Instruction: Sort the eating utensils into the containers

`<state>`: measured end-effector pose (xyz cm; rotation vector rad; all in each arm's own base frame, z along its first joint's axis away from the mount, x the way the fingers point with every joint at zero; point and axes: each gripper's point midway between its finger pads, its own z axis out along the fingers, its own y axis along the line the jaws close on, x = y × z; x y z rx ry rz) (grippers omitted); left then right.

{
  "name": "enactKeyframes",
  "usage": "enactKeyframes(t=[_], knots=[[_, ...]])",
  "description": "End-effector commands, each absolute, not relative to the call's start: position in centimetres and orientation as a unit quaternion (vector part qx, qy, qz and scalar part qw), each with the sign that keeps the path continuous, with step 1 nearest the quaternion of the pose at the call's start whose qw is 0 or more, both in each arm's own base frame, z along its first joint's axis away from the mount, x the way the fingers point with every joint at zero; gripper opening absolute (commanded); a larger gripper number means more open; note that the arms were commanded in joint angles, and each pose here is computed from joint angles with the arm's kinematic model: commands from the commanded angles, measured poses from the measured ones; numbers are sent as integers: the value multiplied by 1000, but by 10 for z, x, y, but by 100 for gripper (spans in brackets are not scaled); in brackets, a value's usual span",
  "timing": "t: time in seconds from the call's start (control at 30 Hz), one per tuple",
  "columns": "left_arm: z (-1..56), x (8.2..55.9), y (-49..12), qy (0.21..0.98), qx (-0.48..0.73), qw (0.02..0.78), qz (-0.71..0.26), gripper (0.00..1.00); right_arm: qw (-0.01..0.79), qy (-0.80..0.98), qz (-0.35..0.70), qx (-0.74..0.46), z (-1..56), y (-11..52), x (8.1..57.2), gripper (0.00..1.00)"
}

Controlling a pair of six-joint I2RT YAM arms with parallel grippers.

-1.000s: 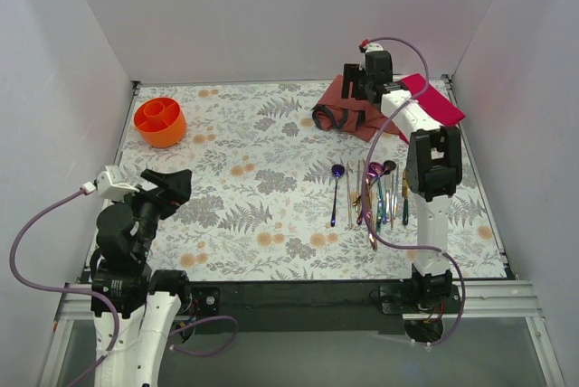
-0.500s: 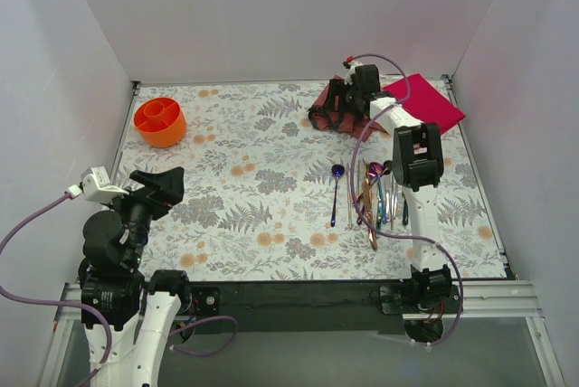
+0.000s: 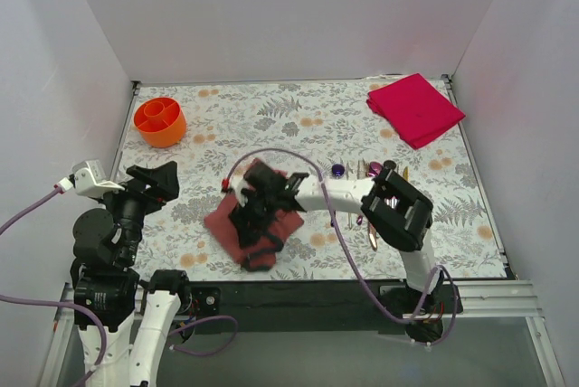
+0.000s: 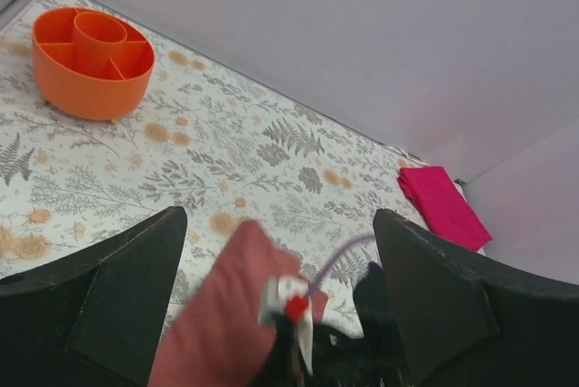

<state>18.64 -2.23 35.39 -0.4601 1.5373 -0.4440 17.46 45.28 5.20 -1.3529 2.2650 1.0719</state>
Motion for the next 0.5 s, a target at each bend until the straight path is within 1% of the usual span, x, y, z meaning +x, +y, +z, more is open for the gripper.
enactKeyframes(t=[0.0, 0.03, 0.07, 0.13, 0.17, 0.2, 0.23, 0.27, 0.37, 0.4, 0.43, 0.47], knots=[[374, 174, -7, 662, -195, 706, -155, 86, 117, 802, 334, -481, 94, 405, 115, 82], [379, 170, -6, 657, -180, 718, -144, 86, 142, 806, 327, -472, 104, 401, 121, 83], [385, 164, -4, 647, -175, 729, -140, 86, 207, 814, 300, -452, 127, 394, 143, 86], [392, 158, -1, 639, -159, 742, -123, 86, 267, 824, 275, -418, 151, 383, 170, 91], [395, 155, 0, 635, -156, 747, -119, 86, 307, 826, 261, -394, 169, 372, 186, 96], [397, 152, 1, 634, -154, 749, -116, 86, 334, 839, 237, -357, 175, 356, 213, 96], [397, 151, 1, 634, -153, 749, -115, 87, 345, 848, 223, -335, 177, 342, 227, 96], [398, 149, 2, 632, -151, 752, -113, 88, 377, 861, 190, -284, 188, 311, 258, 96], [403, 142, 7, 617, -168, 760, -113, 88, 427, 875, 137, -183, 205, 247, 294, 96], [403, 140, 11, 614, -175, 762, -107, 88, 447, 880, 100, -122, 209, 208, 315, 98], [402, 137, 15, 610, -186, 763, -105, 88, 461, 879, 84, -90, 216, 185, 322, 98], [402, 135, 17, 607, -194, 764, -103, 88, 493, 868, 54, -28, 234, 141, 332, 98]])
